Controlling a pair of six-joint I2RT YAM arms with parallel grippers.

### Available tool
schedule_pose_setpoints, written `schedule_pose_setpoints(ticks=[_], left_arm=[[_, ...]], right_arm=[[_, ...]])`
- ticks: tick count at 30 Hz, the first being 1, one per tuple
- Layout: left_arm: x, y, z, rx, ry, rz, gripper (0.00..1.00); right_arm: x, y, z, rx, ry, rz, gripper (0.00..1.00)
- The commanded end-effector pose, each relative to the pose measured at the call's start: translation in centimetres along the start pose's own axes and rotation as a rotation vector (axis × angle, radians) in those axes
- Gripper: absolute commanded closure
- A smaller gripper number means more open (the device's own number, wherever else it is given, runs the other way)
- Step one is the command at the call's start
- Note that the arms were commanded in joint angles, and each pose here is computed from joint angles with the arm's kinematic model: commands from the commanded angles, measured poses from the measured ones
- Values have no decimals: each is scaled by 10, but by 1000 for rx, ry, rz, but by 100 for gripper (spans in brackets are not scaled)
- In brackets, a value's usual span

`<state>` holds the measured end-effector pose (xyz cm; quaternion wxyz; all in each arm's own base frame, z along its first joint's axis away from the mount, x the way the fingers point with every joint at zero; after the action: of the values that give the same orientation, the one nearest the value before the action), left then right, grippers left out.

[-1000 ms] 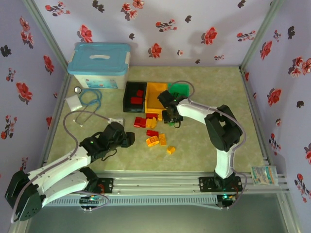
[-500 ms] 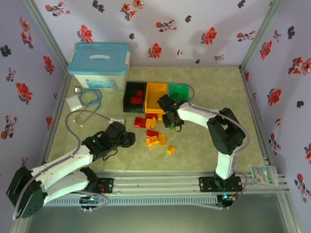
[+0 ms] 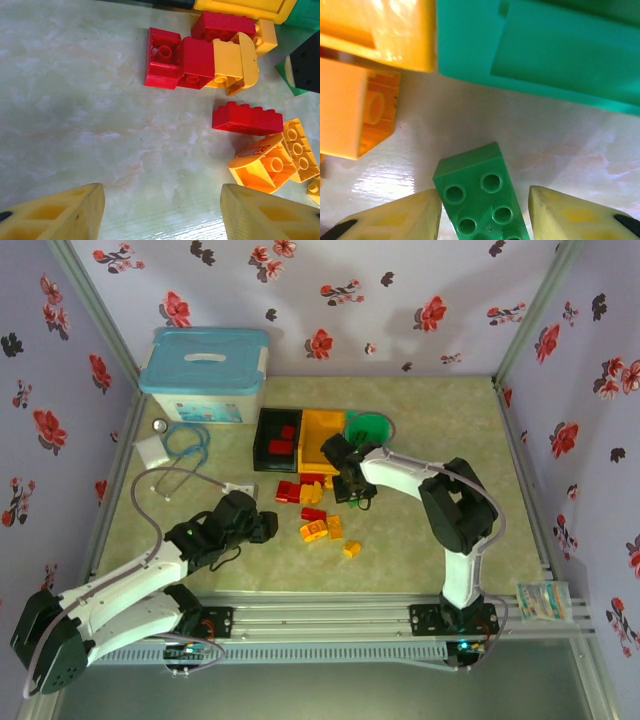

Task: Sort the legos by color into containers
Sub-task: Pick up the lego from the center of the table, then place the lego in the container.

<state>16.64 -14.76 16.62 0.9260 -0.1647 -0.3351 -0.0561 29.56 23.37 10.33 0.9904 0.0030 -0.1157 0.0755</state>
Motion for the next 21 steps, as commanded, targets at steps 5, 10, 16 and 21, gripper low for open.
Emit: schedule_pose_setpoints(ticks=[5, 10, 16, 21], left_arm=[[0, 0, 3, 6, -8, -13, 38], [2, -2, 3, 5, -9, -16, 38], [6, -4, 3, 6, -7, -25, 38], [5, -4, 4, 9, -4, -31, 38]], right_arm=[[-8, -1, -4, 5, 40, 8, 65], [1, -3, 20, 0, -20, 3, 73], [29, -15, 58, -19, -104, -5, 74], [62, -43, 75, -2, -140, -83, 74]])
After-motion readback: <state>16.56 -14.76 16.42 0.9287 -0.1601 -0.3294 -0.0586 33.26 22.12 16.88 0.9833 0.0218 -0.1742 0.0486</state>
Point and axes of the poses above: each hand's point on the last joint's axis, 136 mm out from that joint toward the fingers, its own z axis back along the fingers, its own y axis along the line the jaws close on, x = y × z, the point moved 8 cm from there along z, back along the fingers, and after that the axes turned 2 degrees about -z, right-handed, at the moved point
